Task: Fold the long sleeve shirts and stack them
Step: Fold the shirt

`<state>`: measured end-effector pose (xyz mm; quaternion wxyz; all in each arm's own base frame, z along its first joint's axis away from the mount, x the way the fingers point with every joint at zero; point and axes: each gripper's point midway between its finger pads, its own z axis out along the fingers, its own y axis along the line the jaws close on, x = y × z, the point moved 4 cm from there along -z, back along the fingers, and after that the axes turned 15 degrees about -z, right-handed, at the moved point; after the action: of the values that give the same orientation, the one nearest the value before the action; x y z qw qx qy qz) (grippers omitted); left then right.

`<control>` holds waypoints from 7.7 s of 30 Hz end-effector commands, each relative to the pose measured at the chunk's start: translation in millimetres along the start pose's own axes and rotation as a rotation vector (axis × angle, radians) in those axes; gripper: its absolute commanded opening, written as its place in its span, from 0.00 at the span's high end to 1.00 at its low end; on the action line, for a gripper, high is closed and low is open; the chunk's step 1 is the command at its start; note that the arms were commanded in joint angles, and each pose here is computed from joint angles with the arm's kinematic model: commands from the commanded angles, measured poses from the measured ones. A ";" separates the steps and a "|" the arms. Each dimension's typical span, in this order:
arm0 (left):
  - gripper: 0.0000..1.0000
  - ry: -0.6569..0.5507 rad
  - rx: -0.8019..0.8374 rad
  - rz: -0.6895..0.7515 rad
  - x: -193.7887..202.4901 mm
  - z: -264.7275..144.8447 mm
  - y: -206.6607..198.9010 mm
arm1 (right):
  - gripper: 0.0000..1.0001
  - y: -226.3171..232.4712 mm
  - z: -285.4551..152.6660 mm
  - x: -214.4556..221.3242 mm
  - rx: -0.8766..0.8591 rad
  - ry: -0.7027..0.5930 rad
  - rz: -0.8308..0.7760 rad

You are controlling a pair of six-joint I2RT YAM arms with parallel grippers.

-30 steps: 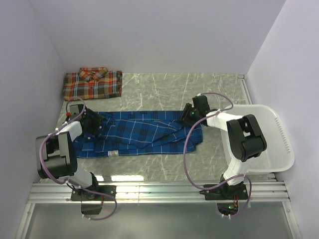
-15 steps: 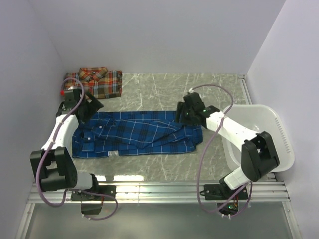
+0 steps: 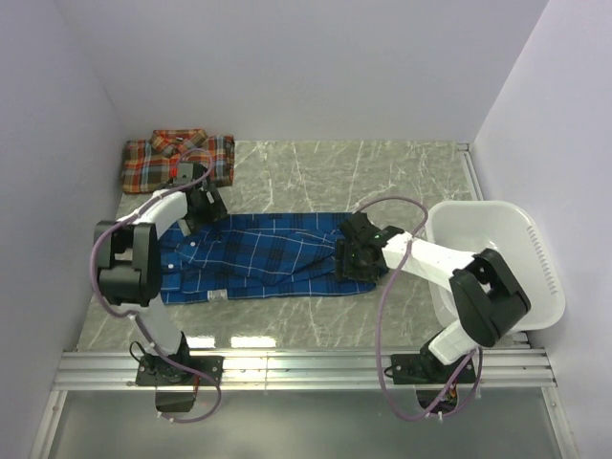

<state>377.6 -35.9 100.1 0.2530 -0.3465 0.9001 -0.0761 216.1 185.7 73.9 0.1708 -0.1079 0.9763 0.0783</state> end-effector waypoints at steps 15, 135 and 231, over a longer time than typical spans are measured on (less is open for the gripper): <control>0.16 0.269 0.030 -0.199 74.5 2.7 31.3 | 0.29 -73.7 73.3 -130.2 0.156 -0.025 0.120; 0.99 0.209 0.030 0.627 264.8 -103.7 -38.3 | 0.41 26.0 15.7 -57.1 -0.238 -0.132 -0.042; 0.47 0.698 0.242 0.241 292.0 -97.9 44.0 | 0.36 -20.9 -12.6 87.6 -0.312 0.113 0.174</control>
<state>120.8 -198.2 58.2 -0.0166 -0.1626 0.9505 -0.2643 140.3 144.4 57.5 0.0966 -0.0538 0.9690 0.2210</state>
